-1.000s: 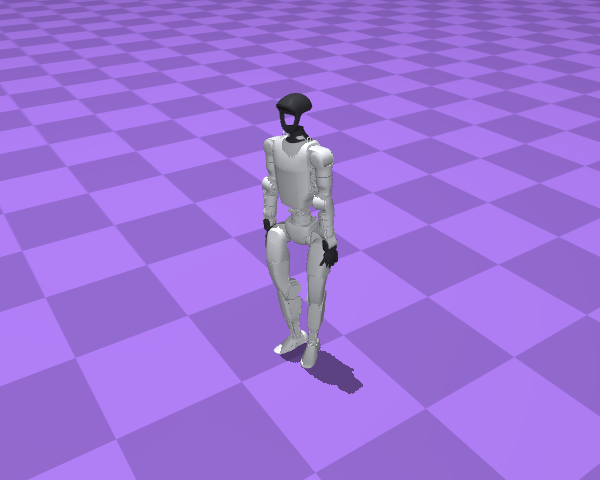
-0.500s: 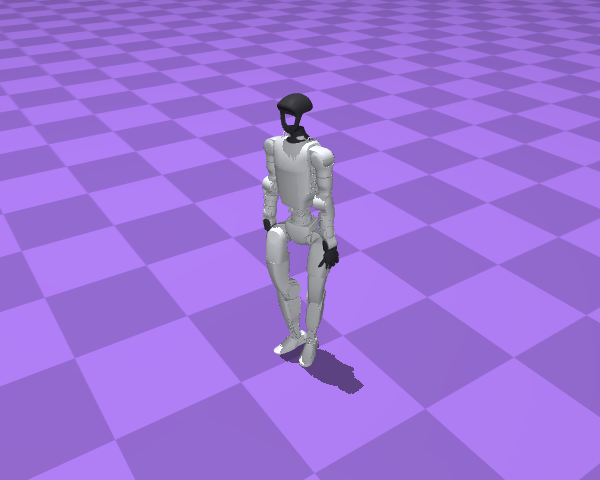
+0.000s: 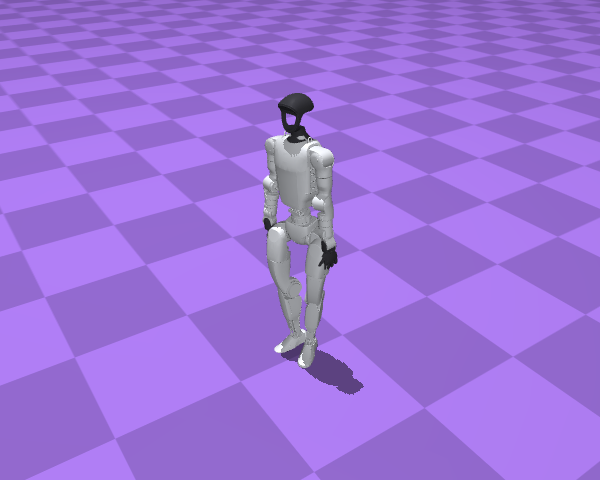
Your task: In place motions
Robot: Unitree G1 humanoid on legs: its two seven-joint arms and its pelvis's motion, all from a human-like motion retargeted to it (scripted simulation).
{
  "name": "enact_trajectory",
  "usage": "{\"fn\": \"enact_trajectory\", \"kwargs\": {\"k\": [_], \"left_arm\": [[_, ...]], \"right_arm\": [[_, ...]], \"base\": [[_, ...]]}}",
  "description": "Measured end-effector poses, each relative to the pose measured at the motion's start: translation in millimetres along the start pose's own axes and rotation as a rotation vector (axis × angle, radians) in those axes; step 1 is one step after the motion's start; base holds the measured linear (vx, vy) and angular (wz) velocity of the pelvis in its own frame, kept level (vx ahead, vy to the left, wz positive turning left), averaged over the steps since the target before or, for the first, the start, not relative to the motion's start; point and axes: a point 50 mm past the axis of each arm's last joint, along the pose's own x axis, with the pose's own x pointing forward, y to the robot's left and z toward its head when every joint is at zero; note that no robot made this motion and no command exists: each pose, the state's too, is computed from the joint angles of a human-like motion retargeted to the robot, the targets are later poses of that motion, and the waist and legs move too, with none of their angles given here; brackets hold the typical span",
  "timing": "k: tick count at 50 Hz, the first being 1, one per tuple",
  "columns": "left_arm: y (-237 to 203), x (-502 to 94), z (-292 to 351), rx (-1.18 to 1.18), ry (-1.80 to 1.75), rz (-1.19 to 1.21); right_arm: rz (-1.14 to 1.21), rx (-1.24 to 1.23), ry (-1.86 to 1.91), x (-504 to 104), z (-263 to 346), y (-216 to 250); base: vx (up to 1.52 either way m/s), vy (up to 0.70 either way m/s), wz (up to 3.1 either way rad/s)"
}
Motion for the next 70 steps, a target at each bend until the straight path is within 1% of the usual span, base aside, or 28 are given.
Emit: {"fn": "enact_trajectory", "kwargs": {"k": [70], "left_arm": [[-0.3, 0.3, -2.2, -0.005, 0.004, -0.004]], "right_arm": [[-0.002, -0.013, 0.024, -1.6, -3.1, -4.8]], "base": [[0.00, 0.00, 0.00]]}}
